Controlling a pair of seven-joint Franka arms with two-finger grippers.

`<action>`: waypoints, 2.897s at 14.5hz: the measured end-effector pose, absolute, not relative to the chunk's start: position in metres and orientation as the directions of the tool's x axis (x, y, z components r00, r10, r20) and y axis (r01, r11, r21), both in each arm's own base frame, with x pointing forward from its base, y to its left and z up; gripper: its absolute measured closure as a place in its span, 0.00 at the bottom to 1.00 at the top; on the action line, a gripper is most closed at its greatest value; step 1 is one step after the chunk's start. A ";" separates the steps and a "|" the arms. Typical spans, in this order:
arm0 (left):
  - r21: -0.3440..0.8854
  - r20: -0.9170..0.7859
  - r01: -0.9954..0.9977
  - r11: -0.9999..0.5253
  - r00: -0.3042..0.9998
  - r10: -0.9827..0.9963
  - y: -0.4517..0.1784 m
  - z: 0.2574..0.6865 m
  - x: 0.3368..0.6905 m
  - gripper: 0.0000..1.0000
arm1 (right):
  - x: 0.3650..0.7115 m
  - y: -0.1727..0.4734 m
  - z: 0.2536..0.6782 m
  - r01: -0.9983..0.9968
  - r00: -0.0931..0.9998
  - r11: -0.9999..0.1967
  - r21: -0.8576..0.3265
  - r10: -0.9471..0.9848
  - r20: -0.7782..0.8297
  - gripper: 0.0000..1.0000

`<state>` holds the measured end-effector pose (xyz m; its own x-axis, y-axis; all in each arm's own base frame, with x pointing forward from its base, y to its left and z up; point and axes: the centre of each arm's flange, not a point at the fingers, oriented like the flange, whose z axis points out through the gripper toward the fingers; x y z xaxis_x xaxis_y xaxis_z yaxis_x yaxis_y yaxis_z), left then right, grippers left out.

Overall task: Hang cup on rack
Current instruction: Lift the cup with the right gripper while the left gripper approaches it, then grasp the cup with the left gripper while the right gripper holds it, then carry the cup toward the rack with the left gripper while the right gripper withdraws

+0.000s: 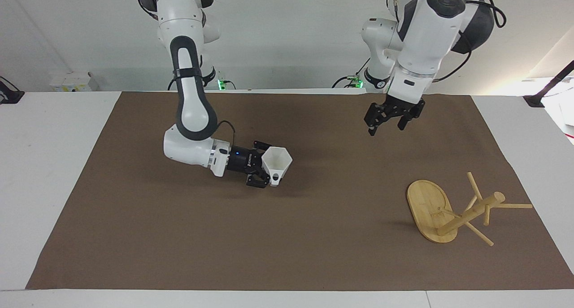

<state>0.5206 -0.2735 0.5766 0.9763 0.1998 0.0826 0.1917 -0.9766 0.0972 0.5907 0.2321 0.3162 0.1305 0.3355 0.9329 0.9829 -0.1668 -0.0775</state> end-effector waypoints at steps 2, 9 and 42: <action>0.115 0.063 0.248 -0.962 0.965 0.256 -0.312 0.565 0.522 0.01 | 0.581 0.265 0.323 0.976 0.144 -0.201 -0.079 0.336 0.931 0.23; 0.113 0.020 0.287 -0.951 0.956 0.291 -0.360 0.526 0.542 0.03 | 0.562 0.305 0.324 0.966 0.161 -0.251 -0.067 0.377 0.912 0.23; 0.291 0.185 0.347 -0.891 0.894 0.409 -0.252 0.488 0.565 0.96 | 0.588 0.083 0.380 0.980 -0.026 -0.119 0.157 0.709 0.705 0.00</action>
<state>0.5648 -0.2519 0.4877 0.8938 0.4086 0.1849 0.3474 -0.8915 0.2908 0.5877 0.0830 0.3803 -0.0264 0.7089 0.7048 0.9804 -0.1194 0.1569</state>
